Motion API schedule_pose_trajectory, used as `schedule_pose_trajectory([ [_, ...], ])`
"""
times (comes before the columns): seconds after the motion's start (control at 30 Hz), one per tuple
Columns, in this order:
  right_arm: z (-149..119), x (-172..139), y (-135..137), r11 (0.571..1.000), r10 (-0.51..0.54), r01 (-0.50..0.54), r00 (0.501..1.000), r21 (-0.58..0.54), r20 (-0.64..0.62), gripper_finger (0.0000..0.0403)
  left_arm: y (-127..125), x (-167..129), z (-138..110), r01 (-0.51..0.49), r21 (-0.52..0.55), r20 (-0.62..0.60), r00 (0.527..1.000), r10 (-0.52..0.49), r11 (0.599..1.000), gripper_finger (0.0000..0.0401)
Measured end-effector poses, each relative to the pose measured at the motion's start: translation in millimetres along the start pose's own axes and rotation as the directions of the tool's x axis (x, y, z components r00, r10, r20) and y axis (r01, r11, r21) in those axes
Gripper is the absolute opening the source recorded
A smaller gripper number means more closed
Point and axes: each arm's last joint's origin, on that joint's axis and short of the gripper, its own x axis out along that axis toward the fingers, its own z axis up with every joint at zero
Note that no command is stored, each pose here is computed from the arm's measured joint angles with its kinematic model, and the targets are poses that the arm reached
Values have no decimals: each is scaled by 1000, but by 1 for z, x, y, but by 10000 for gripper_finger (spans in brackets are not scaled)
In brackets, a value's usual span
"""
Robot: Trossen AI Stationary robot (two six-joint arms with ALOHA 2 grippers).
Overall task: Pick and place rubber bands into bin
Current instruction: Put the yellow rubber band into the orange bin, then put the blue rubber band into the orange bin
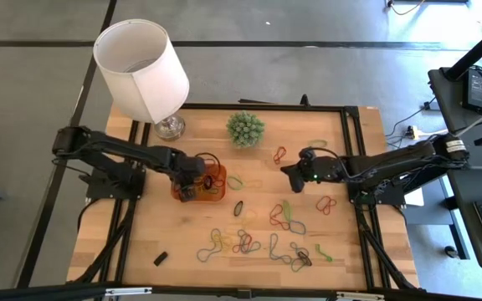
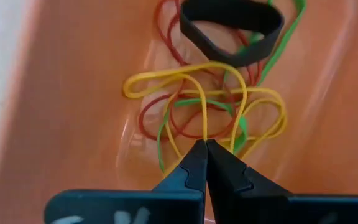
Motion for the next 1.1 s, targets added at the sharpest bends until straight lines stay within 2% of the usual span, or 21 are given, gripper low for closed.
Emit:
schedule_pose_trajectory([
  [0.27,-1,4,1,1000,5,-5,1000,6,3,13,-6,11,16,-7,77,-50,999,11,997,1],
  [0.43,0,3,2,1000,13,-13,1000,7,8,13,-10,11,17,39,132,-64,997,-30,990,15],
  [0.8,0,3,1,1000,13,-13,1000,-1,5,13,-9,10,16,34,65,-72,997,-29,997,100],
  [0.93,0,3,1,1000,13,-13,1000,-2,5,13,-9,1,16,17,32,-110,994,-14,999,109],
  [1.1,-1,3,1,1000,8,-8,1000,-4,1,13,-9,-17,23,-31,28,-130,991,35,999,101],
])
